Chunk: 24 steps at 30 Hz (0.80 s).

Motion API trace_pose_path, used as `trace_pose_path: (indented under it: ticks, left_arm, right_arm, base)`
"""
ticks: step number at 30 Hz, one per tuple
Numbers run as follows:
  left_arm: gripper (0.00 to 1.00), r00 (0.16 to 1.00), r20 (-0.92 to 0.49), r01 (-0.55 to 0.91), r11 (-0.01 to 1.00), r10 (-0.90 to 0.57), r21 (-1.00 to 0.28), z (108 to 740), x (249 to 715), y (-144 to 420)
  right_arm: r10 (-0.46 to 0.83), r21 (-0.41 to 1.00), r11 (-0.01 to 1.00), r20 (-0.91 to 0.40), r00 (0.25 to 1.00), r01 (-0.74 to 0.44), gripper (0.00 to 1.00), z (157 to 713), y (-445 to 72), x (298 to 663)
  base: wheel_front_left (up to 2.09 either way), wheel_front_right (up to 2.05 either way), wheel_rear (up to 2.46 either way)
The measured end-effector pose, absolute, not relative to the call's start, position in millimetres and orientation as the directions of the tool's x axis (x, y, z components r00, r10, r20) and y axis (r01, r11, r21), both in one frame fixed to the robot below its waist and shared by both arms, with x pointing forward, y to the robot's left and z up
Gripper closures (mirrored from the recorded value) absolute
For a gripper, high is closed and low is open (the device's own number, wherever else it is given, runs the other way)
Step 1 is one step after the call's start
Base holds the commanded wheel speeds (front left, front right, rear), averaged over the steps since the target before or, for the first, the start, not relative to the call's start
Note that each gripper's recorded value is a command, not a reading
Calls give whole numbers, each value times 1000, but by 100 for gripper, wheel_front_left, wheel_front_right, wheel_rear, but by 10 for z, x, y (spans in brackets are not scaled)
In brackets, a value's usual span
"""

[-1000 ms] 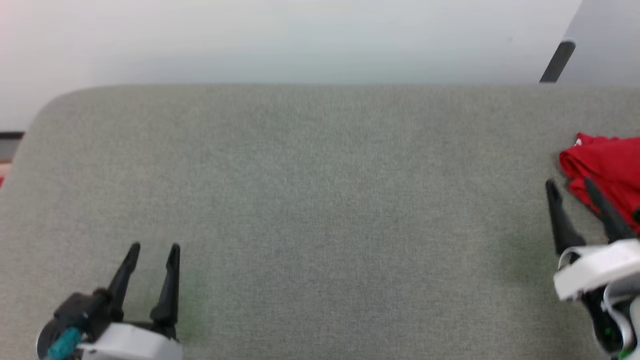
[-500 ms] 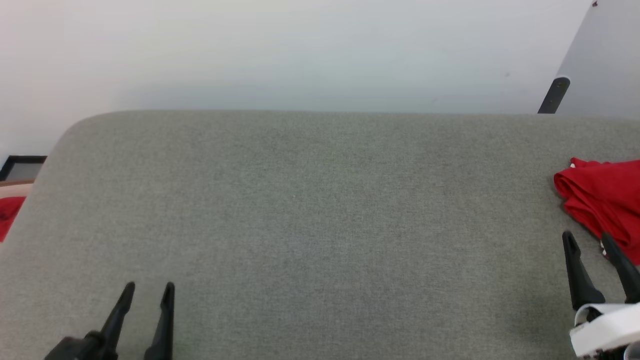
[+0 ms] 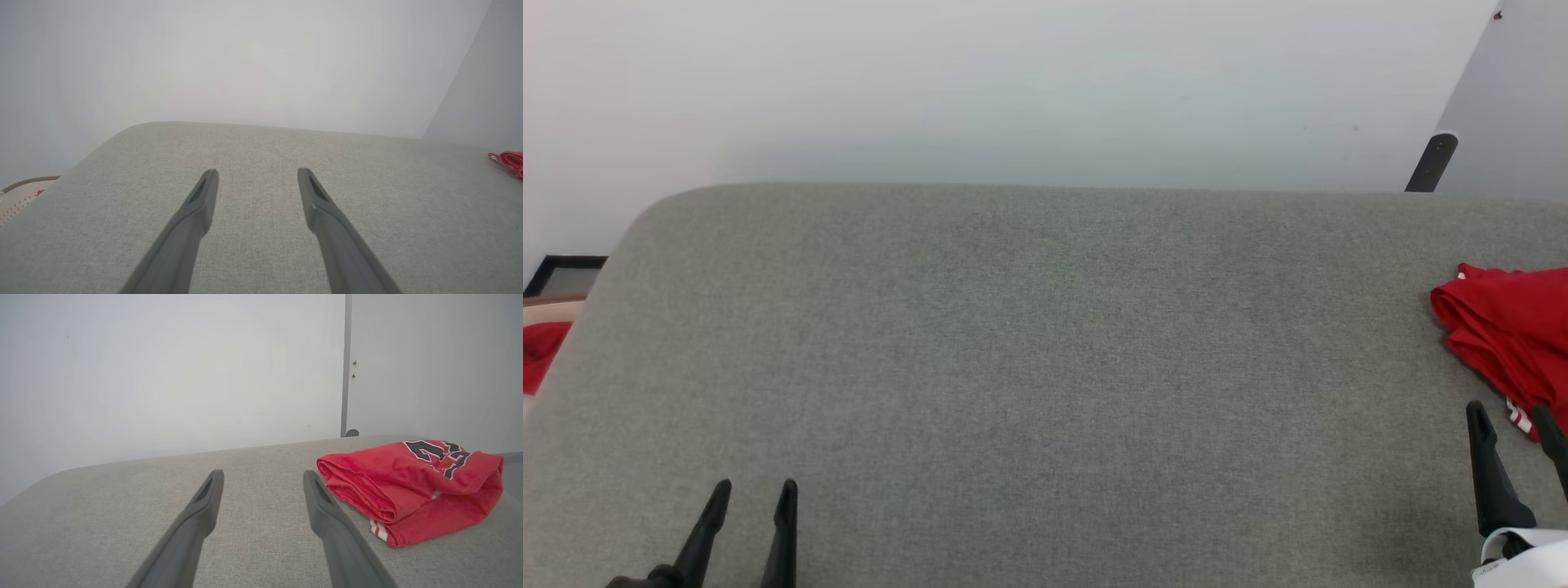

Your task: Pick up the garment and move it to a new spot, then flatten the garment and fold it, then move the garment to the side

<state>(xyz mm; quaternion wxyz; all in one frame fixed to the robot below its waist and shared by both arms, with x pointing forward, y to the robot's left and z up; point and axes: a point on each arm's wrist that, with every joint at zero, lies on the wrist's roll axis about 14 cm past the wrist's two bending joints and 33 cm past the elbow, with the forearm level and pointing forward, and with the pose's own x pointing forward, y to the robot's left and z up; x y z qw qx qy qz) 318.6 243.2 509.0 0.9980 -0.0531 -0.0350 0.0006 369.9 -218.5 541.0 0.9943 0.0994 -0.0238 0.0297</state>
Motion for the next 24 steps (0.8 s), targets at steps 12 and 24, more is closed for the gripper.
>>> trace_pose_path:
  ticks: [12,24]
  left_arm:
    - [0,998,67,4,994,3,-105,5083,3201,2432]
    - [0,995,96,41,996,-33,-85,5188,3318,2395]
  right_arm:
    - [52,204,977,56,997,-63,0,5400,-2148,3682]
    - [44,207,977,68,997,-57,0,5416,-2158,3670]
  base:
    - [0,0,0]
    - [0,0,0]
